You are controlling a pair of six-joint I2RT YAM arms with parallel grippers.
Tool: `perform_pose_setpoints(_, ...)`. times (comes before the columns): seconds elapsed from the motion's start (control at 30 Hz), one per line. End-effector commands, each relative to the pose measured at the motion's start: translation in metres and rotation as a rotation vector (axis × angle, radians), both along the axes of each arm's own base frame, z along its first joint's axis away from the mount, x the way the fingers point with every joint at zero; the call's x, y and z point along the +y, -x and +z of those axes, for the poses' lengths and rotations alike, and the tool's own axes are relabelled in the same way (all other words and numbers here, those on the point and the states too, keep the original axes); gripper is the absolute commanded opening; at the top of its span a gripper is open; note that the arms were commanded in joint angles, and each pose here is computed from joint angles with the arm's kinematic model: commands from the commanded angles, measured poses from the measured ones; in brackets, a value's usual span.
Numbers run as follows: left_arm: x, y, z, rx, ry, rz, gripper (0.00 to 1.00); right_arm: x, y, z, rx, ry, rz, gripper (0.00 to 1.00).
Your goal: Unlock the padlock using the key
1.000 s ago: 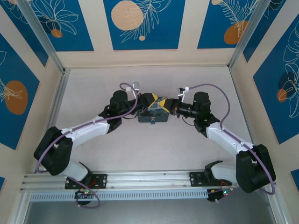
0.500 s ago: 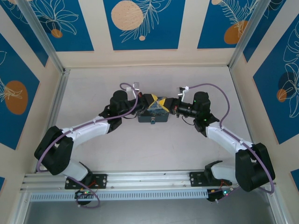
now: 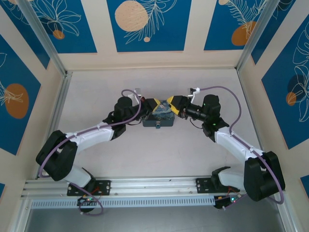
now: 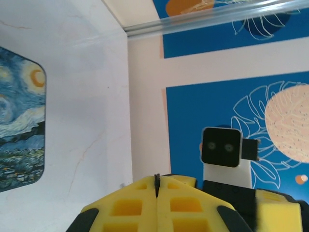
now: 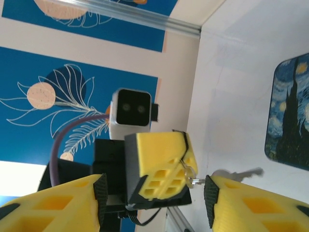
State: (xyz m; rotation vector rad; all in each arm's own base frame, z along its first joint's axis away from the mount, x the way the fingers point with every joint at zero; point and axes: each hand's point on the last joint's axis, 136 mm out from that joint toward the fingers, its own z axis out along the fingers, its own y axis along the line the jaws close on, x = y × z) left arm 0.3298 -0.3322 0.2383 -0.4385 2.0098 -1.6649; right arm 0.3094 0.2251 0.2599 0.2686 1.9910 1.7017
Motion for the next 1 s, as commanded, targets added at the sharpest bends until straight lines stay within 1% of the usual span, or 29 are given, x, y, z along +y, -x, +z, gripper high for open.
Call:
perform_pose_setpoints(0.0, 0.009, -0.003, 0.018, 0.009, 0.079, 0.089, 0.00, -0.005, -0.007, 0.005, -0.008, -0.012, -0.054, 0.57)
perform_pose_setpoints(0.2, 0.008, -0.001, 0.015, 0.059, 0.112, 0.136, 0.00, 0.005, -0.016, 0.005, -0.008, -0.019, -0.056, 0.52)
perform_pose_setpoints(0.47, 0.001, 0.001, 0.019, 0.057, 0.124, 0.134, 0.00, 0.020, -0.023, 0.002, -0.002, -0.020, -0.033, 0.47)
perform_pose_setpoints(0.73, 0.000, 0.001, 0.019, 0.050, 0.113, 0.141, 0.00, 0.031, -0.017, -0.009, 0.019, -0.007, 0.006, 0.45)
perform_pose_setpoints(0.97, 0.000, 0.000, 0.020, 0.042, 0.104, 0.145, 0.00, 0.031, -0.011, -0.019, 0.038, -0.003, 0.012, 0.40)
